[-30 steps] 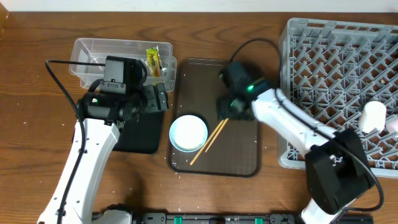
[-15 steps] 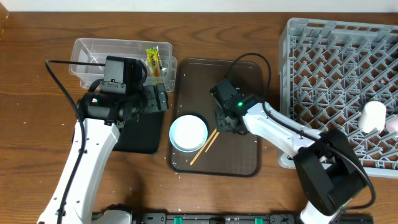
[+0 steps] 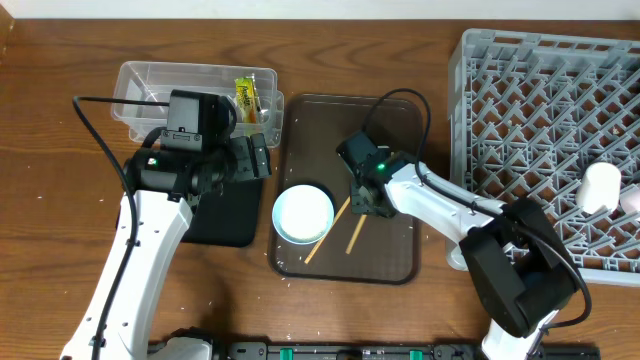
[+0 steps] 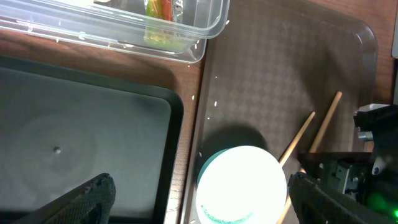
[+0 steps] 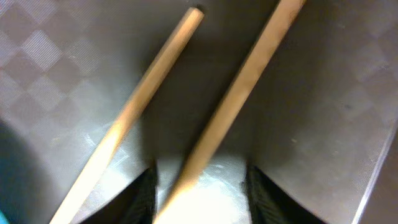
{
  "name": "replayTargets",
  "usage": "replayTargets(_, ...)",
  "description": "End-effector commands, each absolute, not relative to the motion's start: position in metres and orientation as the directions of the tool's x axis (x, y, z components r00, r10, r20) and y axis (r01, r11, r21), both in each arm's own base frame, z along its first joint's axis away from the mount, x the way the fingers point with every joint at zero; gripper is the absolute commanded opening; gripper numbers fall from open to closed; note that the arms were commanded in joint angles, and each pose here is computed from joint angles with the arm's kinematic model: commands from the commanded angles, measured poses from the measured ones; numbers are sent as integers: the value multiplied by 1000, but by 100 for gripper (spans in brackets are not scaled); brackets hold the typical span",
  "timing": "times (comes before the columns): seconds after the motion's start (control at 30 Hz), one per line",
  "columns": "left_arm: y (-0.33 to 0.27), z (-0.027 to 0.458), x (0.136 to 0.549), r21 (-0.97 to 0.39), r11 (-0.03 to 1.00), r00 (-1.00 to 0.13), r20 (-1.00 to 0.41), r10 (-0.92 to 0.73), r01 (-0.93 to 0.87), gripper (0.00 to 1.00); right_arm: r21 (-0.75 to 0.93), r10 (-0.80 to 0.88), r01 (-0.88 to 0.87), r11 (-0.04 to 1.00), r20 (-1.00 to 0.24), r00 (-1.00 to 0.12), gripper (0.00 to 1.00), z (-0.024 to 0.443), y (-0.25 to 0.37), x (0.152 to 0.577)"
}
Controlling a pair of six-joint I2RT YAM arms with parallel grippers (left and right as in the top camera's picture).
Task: Sort waste into correct bins and load items into the dishwasher rack
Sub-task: 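Grasp one wooden chopstick with the right gripper, then place the chopstick upright in the rack with the right gripper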
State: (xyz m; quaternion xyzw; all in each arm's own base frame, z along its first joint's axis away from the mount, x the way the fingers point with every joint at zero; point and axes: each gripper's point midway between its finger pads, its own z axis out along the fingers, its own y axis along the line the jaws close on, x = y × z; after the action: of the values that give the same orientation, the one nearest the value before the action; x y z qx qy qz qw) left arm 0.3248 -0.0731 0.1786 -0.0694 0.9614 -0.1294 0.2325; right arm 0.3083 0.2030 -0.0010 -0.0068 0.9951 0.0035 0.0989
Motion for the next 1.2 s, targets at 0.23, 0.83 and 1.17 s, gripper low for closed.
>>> replayTargets(0.23, -70, 180, 326, -271, 959, -879, -434, -199, -84, 92, -58, 55, 65, 996, -159, -986, 13, -18, 174, 310)
replayTargets(0.83, -70, 180, 326, -271, 959, -879, -434, -199, -83, 92, 70, -126, -152, 986, -290, -949, 1, 98, 147, 376)
replayTargets(1.17, -70, 180, 326, -271, 959, -879, -434, -199, -83, 92, 56, 11, -12, 998, -394, -919, 1, 158, 56, 401)
